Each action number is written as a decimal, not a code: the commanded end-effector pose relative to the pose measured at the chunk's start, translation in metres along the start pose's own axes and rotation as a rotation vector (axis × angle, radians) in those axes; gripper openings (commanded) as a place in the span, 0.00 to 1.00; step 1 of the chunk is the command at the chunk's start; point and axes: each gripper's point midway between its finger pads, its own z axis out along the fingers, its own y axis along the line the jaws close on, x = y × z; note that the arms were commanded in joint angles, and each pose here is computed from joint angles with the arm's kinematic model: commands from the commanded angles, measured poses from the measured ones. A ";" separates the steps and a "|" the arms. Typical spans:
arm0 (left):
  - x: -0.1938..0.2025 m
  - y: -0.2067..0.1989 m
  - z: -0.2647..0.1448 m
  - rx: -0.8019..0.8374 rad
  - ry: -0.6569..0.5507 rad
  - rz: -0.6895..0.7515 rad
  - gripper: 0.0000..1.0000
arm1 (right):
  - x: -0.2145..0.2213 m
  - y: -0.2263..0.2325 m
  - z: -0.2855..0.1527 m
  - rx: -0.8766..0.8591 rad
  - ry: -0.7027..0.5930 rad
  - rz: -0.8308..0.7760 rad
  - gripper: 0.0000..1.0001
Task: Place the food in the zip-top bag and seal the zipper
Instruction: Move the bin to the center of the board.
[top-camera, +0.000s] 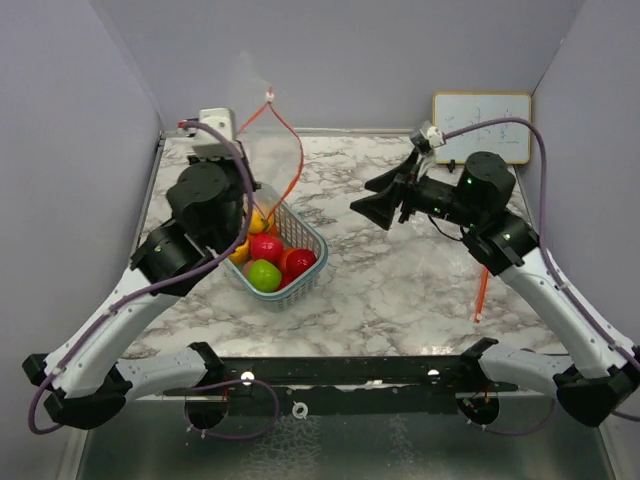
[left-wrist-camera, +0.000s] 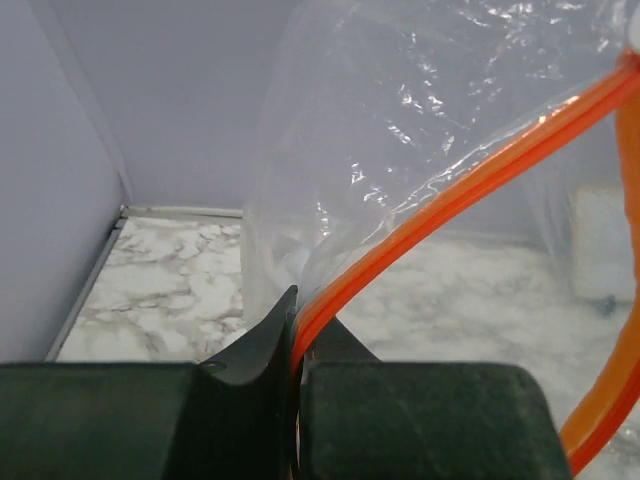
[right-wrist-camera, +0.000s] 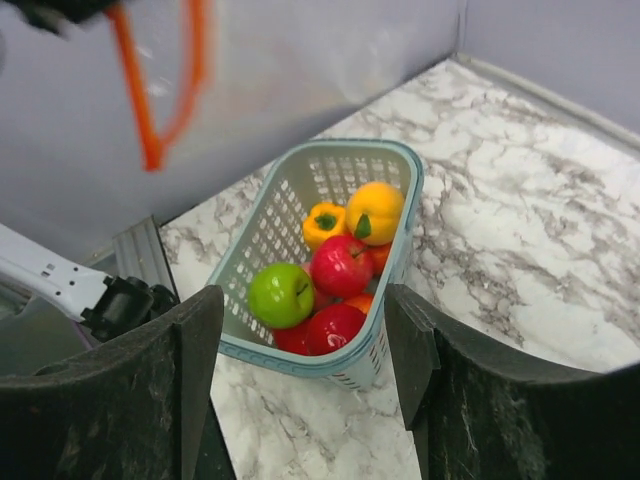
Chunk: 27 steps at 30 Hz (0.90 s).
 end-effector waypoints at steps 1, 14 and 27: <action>-0.028 0.053 -0.028 -0.137 -0.043 -0.003 0.00 | 0.072 -0.033 0.043 0.000 0.199 0.114 0.63; -0.025 0.088 -0.057 -0.172 -0.029 -0.010 0.00 | 0.173 -0.071 0.158 0.049 0.472 0.111 0.62; -0.024 0.095 -0.064 -0.168 -0.030 -0.005 0.00 | 0.233 -0.093 0.198 0.160 0.606 0.055 0.51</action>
